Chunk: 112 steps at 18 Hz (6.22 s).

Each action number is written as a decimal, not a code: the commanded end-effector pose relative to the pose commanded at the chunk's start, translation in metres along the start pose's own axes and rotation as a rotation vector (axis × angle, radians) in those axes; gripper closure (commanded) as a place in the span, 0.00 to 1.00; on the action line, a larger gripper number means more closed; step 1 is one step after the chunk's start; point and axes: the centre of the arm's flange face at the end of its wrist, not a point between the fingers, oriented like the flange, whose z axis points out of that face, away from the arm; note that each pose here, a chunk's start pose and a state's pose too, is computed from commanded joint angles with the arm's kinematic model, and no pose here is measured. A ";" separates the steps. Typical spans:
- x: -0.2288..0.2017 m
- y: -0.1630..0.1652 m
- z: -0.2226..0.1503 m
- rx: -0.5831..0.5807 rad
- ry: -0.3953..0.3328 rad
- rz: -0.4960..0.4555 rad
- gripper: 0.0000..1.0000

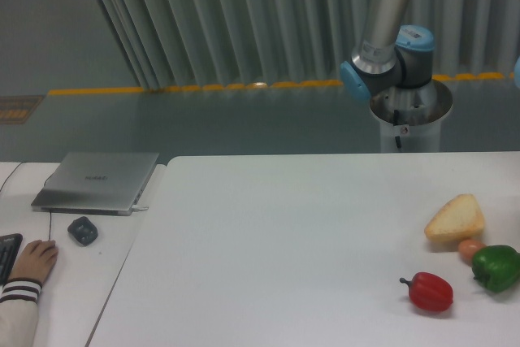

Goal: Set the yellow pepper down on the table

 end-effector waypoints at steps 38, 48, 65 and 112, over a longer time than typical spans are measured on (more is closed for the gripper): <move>-0.009 0.035 0.044 -0.212 0.131 0.752 0.00; -0.013 0.032 0.054 -0.209 0.138 0.739 0.00; -0.012 0.029 0.062 -0.207 0.151 0.679 0.45; -0.002 -0.110 -0.049 0.216 0.176 -0.378 0.71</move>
